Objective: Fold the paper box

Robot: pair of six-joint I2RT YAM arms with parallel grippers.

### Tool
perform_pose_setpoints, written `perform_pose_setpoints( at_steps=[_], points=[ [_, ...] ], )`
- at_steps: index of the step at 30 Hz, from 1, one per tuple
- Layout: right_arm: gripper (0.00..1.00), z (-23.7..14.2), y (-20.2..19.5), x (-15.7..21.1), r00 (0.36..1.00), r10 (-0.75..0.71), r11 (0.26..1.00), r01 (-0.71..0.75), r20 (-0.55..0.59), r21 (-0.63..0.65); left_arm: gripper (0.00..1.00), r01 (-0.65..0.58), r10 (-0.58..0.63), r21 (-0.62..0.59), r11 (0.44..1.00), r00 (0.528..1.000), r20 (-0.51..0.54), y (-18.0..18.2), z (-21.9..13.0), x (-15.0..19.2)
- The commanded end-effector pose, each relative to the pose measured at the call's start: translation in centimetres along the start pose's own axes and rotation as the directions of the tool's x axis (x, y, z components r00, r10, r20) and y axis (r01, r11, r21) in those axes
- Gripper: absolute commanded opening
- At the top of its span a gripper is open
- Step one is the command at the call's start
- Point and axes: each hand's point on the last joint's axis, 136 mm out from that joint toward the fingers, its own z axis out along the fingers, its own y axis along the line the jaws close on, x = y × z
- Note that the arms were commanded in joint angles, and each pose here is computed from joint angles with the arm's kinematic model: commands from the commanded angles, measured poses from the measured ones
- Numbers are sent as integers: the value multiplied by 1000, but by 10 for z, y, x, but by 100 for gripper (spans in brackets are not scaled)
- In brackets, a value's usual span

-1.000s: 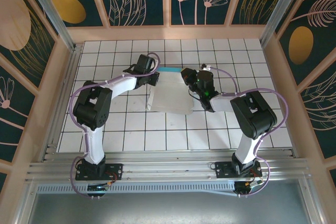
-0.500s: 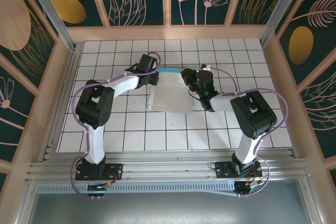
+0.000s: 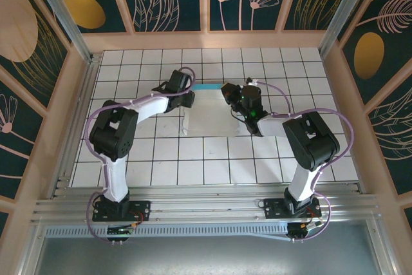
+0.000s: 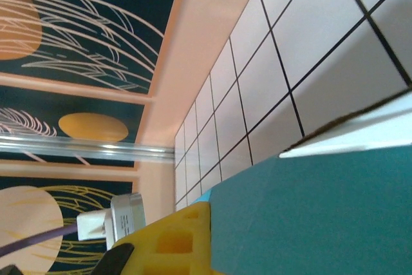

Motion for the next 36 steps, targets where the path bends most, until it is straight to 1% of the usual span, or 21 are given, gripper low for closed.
perform_pose_setpoints(
  at_steps=[1, 3, 6, 9, 12, 13, 15, 16, 22, 27, 28, 35, 36],
  points=[
    [0, 3, 4, 9, 998, -1, 1000, 1, -63, -1, 36, 85, -94, 99, 991, 992, 90, -9, -42, -13],
    [0, 5, 7, 10, 997, -13, 1000, 12, -75, -4, 39, 115, -140, 168, 979, 980, 144, -17, -74, -18],
    [0, 8, 8, 11, 995, -32, 999, 32, -96, -5, 43, 179, -221, 219, 959, 957, 187, -18, -114, -20],
    [0, 14, 10, 13, 991, -38, 999, 38, -130, -5, 45, 288, -322, 176, 941, 924, 205, -3, -138, -21],
    [0, 16, 14, 13, 990, -39, 999, 39, -136, -7, 55, 417, -436, 134, 899, 877, 201, 16, -147, -25],
    [1, 16, 16, 12, 990, -40, 999, 39, -133, -9, 56, 441, -462, 143, 886, 865, 193, 18, -146, -27],
    [10, 15, 20, 7, 992, -47, 999, 46, -119, -5, 60, 489, -516, 178, 854, 840, 168, 20, -141, -34],
    [12, 15, 23, 5, 992, -51, 999, 51, -114, -5, 61, 499, -529, 195, 844, 833, 158, 19, -137, -38],
    [28, 2, 34, -11, 994, -76, 997, 77, -76, 9, 71, 521, -552, 220, 825, 826, 111, 15, -101, -51],
    [37, -21, 48, -25, 993, -116, 993, 117, -35, 5, 78, 515, -556, 291, 806, 827, 77, 1, -81, -58],
    [37, -25, 50, -27, 992, -121, 993, 122, -30, 3, 79, 516, -556, 299, 803, 828, 66, -1, -75, -56],
    [36, -53, 71, -44, 985, -175, 984, 175, 3, -40, 80, 503, -555, 326, 801, 827, 88, -4, -71, -70],
    [31, -55, 71, -46, 982, -190, 981, 190, 9, -47, 80, 501, -554, 333, 799, 829, 82, -6, -70, -71]
  ],
)
